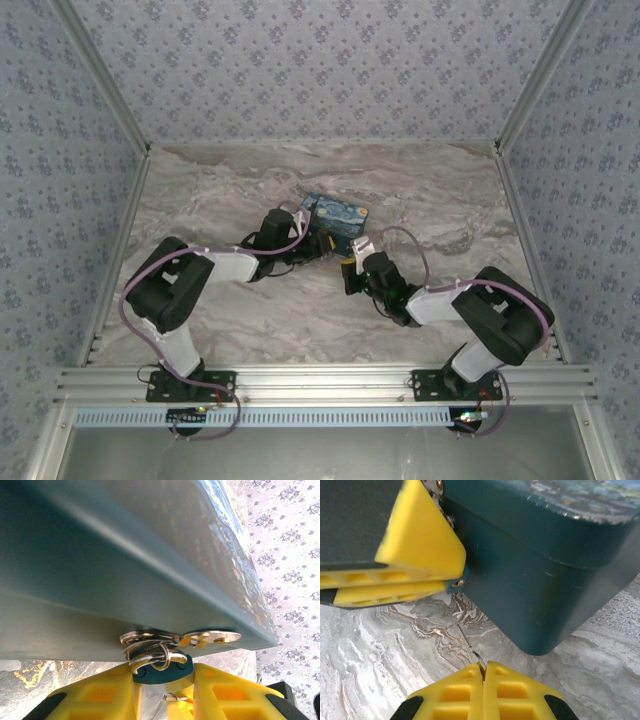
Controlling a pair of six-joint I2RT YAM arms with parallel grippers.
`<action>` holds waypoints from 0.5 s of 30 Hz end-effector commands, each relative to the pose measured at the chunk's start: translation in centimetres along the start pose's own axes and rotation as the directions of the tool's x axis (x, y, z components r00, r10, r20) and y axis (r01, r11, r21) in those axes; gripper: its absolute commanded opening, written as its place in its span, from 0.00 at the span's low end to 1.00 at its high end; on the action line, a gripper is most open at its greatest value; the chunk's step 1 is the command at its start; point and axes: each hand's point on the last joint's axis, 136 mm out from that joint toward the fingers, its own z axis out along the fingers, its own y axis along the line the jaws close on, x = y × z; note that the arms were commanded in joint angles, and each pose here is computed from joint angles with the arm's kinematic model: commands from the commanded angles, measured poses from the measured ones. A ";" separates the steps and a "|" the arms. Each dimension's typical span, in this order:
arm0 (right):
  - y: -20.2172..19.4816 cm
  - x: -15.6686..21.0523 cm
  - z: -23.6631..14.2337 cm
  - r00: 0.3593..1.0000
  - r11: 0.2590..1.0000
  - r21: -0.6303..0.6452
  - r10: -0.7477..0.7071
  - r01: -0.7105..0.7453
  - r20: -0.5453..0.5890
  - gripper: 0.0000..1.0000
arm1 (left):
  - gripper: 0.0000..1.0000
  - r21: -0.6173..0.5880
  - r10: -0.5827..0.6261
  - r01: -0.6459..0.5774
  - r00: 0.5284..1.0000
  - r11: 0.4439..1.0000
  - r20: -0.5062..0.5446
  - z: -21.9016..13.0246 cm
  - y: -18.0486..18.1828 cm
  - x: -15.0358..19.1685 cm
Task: Unlock the padlock with the key
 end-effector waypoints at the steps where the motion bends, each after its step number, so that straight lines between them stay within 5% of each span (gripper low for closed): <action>1: -0.3 -2.0 0.3 0.997 0.999 0.023 0.030 -0.032 0.070 0.00 | 0.29 0.067 0.025 -0.029 0.999 0.997 0.046 -0.6 -3.2 -1.5; 15: -0.3 -2.3 0.7 0.995 0.998 0.022 0.054 -0.056 0.079 0.00 | 0.29 0.061 -0.002 -0.001 0.999 0.998 0.046 -0.5 -3.1 -1.6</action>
